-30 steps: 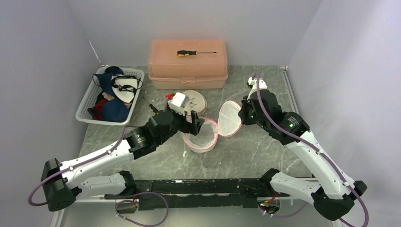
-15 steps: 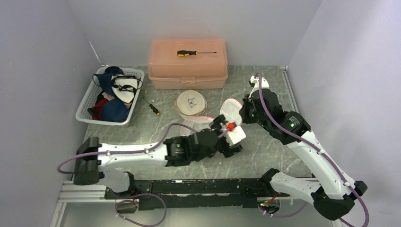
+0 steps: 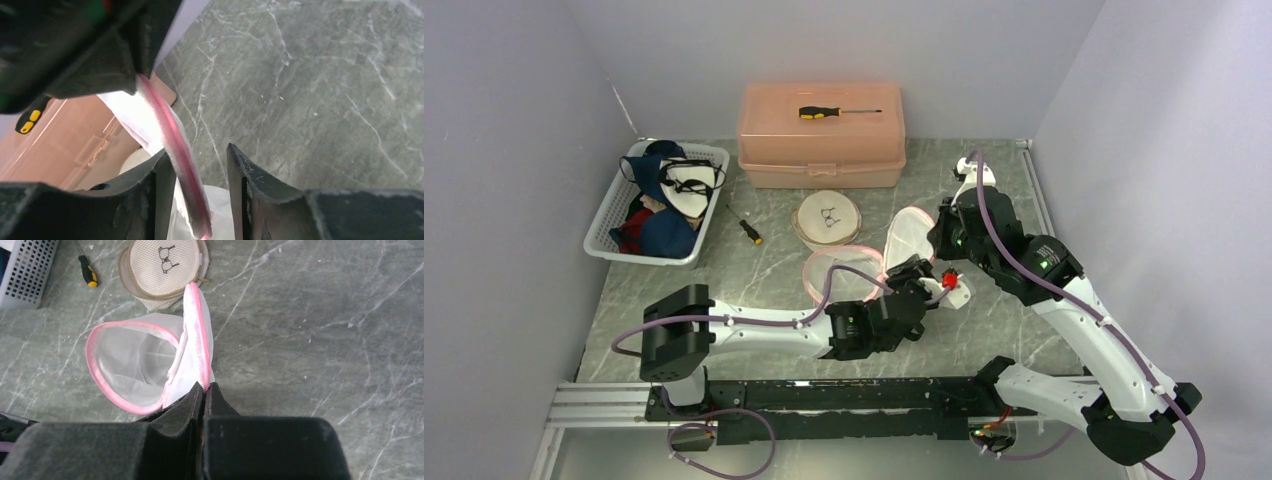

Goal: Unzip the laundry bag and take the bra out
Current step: Close the laundry bag at the center of the board.

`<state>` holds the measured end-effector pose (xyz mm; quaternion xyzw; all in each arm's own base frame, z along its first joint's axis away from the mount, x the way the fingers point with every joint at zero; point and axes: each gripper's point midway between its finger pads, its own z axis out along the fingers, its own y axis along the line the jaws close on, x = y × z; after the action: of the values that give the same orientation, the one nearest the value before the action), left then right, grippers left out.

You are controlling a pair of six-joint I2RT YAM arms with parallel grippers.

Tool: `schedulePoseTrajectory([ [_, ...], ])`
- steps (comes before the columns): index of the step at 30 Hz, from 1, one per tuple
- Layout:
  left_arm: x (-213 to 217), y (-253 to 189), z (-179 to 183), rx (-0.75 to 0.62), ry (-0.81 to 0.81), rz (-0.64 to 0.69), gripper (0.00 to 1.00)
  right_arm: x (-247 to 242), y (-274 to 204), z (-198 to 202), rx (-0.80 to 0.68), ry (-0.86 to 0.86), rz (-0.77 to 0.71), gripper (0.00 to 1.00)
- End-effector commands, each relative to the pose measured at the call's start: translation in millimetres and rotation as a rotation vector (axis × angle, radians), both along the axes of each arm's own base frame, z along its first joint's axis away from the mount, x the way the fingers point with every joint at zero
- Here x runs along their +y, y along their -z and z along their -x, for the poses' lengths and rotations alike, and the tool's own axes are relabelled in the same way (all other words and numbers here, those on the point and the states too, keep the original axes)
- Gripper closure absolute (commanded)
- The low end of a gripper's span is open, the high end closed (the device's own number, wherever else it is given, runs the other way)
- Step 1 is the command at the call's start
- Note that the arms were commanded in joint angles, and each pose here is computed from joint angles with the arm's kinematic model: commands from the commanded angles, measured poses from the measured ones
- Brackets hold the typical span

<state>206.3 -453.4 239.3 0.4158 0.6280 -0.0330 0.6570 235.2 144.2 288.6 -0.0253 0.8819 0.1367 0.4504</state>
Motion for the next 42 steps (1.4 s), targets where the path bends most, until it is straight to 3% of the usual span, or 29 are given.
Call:
schedulePoseTrajectory([
  [1, 6.4, -46.2, -9.1, -0.07, -0.083, 0.141, 0.62, 6.4, -18.4, -0.6, -0.041, -0.007, -0.064, 1.0],
  [4, 8.1, -47.4, -7.1, -0.057, -0.073, 0.164, 0.92, 6.3, -16.8, 0.5, -0.044, -0.011, -0.068, 1.0],
  [5, 9.5, -47.5, -6.5, -0.052, -0.072, 0.173, 0.97, 6.3, -16.7, 1.2, -0.047, -0.013, -0.071, 1.0],
  [6, 10.5, -48.1, -5.4, -0.046, -0.066, 0.184, 0.97, 5.9, -17.2, 1.5, -0.053, -0.014, -0.075, 0.95],
  [10, 13.7, -45.6, -1.1, -0.011, -0.048, 0.216, 0.97, 2.5, -16.3, 1.2, -0.068, -0.003, -0.074, 0.48],
  [12, 15.3, -44.2, 0.8, 0.005, -0.041, 0.232, 0.97, -2.5, -16.2, -0.1, -0.076, 0.024, -0.065, 0.3],
  [16, 18.8, -39.1, 5.6, 0.047, -0.024, 0.273, 0.97, -14.5, -22.7, -0.4, -0.12, 0.081, -0.078, 0.11],
  [24, 59.0, -40.3, 4.2, 0.3, -0.012, 0.589, 0.97, -27.5, -41.7, 10.1, -0.305, 0.117, -0.248, 0.07],
  [29, 89.5, -49.0, 8.2, 0.419, 0.023, 0.771, 0.97, -13.4, -19.9, 11.6, -0.304, 0.057, -0.294, 0.08],
  [42, 126.0, 4.6, 11.1, 0.586, 0.004, 0.887, 0.97, 37.6, 44.4, 13.2, -0.184, -0.105, -0.419, 0.13],
])
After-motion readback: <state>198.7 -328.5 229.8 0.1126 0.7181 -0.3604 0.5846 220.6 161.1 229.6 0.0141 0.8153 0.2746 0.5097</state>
